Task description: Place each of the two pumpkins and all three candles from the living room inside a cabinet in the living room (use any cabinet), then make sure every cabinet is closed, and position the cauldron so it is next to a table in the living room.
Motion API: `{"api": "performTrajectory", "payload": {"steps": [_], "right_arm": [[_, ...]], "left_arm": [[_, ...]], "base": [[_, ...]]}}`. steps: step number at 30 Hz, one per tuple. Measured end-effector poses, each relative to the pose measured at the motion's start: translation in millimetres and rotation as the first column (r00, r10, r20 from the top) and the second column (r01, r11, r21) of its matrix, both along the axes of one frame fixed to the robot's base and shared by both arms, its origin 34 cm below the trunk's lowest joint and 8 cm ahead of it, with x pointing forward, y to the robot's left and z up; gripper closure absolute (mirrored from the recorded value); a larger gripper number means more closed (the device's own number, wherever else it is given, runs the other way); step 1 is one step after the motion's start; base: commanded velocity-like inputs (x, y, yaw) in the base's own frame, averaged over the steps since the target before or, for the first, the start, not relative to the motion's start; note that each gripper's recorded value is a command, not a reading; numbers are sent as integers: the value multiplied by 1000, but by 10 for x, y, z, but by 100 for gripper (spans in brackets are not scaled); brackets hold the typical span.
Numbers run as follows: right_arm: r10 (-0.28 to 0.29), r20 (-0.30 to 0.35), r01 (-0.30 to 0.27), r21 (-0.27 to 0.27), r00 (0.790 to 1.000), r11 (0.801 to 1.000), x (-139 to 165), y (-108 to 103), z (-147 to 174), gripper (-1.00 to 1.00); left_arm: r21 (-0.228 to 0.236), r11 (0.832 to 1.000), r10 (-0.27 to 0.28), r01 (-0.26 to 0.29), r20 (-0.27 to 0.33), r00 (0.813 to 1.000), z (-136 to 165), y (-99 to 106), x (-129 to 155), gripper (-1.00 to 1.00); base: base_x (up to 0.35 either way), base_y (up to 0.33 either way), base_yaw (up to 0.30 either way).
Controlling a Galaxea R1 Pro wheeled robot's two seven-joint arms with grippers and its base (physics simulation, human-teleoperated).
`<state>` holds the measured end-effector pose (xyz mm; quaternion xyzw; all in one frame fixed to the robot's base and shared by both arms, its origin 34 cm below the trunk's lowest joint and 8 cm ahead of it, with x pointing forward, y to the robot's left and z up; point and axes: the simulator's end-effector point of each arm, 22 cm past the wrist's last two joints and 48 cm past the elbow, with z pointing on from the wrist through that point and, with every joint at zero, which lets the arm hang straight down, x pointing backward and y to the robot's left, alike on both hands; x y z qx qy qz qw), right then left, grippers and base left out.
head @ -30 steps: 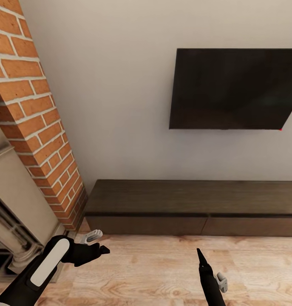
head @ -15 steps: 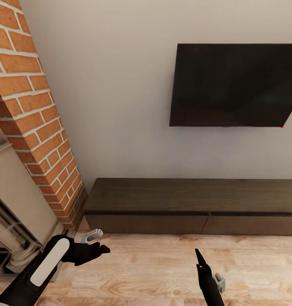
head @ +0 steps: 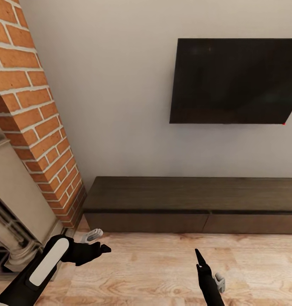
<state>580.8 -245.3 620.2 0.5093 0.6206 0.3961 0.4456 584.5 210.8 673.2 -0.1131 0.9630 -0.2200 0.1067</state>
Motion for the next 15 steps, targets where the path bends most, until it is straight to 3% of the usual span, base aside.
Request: {"api": "performTrajectory", "payload": {"steps": [12,15], "right_arm": [[0,0,0,0,1000,1000,-8,0,-204,-100],[0,1,0,0,1000,1000,-11,2,-256,-100]], "left_arm": [[5,1000,4,-4,-1,1000,-202,74,-10,-100],[-13,1000,13,-13,-5,1000,-234,88,-14,-100]], "base": [[0,0,0],[0,0,0]]}}
